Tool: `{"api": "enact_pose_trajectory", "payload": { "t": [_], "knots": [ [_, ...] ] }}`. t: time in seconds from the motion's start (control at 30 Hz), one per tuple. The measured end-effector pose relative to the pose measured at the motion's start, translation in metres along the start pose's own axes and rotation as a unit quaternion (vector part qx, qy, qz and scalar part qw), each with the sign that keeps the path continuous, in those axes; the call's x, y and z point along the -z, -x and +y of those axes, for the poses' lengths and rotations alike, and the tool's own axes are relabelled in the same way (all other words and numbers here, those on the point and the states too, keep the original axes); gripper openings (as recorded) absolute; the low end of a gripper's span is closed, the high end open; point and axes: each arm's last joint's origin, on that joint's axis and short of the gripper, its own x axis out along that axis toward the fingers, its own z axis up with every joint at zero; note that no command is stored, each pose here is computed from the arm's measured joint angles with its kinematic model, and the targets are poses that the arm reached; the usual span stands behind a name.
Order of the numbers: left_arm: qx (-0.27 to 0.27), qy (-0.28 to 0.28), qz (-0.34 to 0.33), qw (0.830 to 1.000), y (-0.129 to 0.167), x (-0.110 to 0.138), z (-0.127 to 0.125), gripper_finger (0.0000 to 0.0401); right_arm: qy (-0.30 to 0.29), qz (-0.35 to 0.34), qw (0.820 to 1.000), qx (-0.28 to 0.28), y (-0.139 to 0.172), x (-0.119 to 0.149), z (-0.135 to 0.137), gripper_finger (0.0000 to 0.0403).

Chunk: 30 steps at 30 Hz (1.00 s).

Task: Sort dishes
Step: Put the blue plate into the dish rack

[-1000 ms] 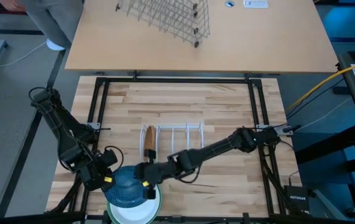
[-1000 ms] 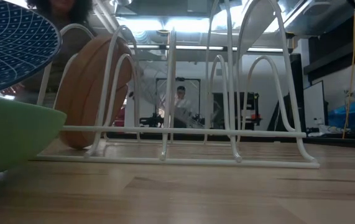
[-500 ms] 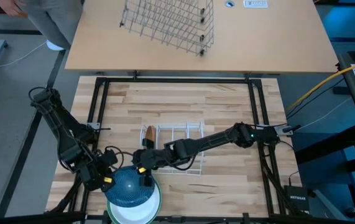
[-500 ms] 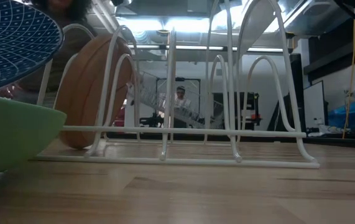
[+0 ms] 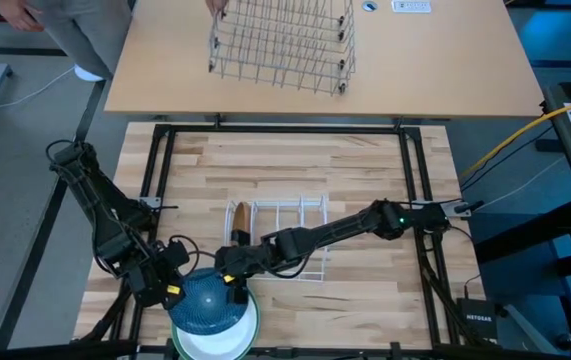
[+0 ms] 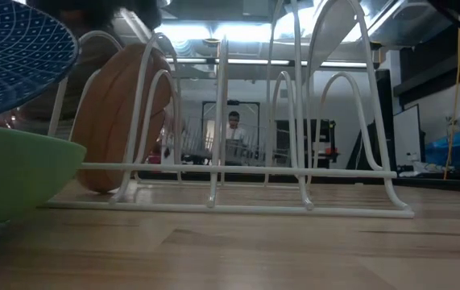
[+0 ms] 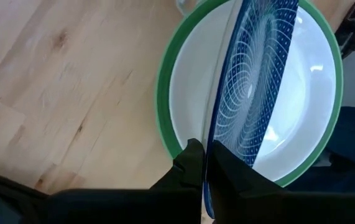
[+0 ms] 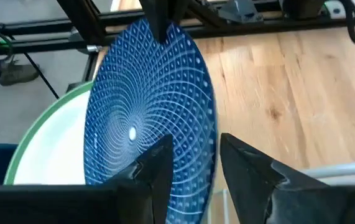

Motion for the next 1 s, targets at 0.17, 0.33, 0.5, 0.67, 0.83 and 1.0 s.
{"api": "enact_pose_trajectory", "payload": {
  "t": [0.17,0.33,0.5,0.67,0.83,1.0],
  "knots": [
    [0.010,-0.014,-0.004,1.000,0.000,0.000,-0.002,0.0000,0.000,0.004,1.000,0.002,-0.006,0.004,0.000,0.0138],
    [0.008,-0.013,-0.007,1.000,0.000,-0.001,-0.002,0.0000,0.000,0.006,1.000,0.000,-0.009,0.006,0.000,0.0138],
    [0.009,-0.024,-0.018,1.000,0.000,-0.002,-0.002,0.0000,-0.008,0.016,0.999,-0.033,-0.012,0.008,0.001,0.0138],
    [0.009,-0.027,-0.032,0.999,0.000,-0.003,-0.002,0.0000,-0.031,0.041,0.997,-0.060,-0.024,0.017,0.001,0.0138],
    [0.009,-0.030,-0.042,0.999,0.000,-0.004,-0.002,0.0000,-0.043,0.058,0.995,-0.069,-0.033,0.025,0.001,0.0138],
    [0.008,-0.035,-0.048,0.998,0.000,-0.004,-0.002,0.0000,-0.043,0.055,0.995,-0.070,-0.033,0.025,0.002,0.0138]
  ]
}}
